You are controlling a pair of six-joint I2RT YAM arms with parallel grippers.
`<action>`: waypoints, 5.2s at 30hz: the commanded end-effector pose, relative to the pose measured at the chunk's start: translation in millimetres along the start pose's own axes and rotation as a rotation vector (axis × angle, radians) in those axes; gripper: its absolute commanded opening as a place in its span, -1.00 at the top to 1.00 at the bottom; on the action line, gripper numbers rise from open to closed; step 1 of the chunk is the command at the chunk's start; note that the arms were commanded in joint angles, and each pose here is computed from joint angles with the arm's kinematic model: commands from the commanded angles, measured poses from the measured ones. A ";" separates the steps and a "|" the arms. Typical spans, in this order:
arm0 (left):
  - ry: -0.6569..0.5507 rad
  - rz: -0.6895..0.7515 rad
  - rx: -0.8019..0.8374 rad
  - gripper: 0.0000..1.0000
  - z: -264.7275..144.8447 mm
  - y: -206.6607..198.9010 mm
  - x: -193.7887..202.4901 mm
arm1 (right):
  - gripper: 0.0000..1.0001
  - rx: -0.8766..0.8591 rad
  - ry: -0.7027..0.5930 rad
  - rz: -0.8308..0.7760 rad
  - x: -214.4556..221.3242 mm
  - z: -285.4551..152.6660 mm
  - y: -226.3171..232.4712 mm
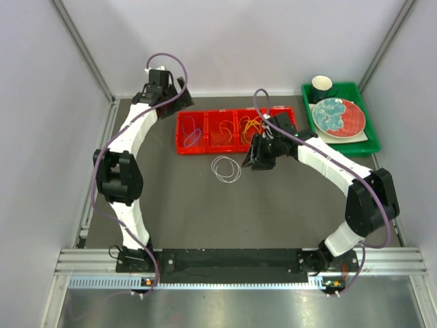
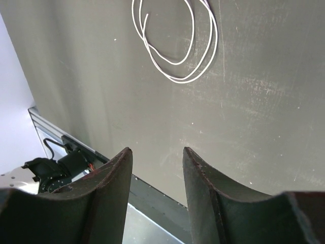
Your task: Untangle the cables
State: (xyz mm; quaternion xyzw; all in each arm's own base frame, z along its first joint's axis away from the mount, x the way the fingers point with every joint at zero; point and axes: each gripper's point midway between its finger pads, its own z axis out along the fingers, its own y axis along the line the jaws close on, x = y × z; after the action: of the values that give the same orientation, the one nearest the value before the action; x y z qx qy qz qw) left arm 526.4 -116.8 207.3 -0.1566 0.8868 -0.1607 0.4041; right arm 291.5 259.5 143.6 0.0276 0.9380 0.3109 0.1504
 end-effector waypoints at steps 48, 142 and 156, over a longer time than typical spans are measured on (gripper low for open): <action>0.415 0.336 -0.149 -0.04 -6.2 -9.7 265.4 | 0.20 0.218 -0.023 0.108 22.0 -11.6 -50.8; -1.038 0.054 0.460 1.00 -402.2 -169.3 -217.0 | 0.03 -0.099 0.021 -0.053 12.8 -17.9 33.2; -1.174 -0.033 0.424 1.00 -406.5 -164.7 -244.1 | 0.03 -0.088 0.038 -0.047 11.9 -10.5 31.0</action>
State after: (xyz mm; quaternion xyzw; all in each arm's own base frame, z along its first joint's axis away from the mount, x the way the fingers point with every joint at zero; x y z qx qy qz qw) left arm 402.2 -115.8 658.0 -0.1244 0.5219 -0.2233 0.8138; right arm 270.5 271.1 153.7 0.0135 0.9320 0.3392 0.1271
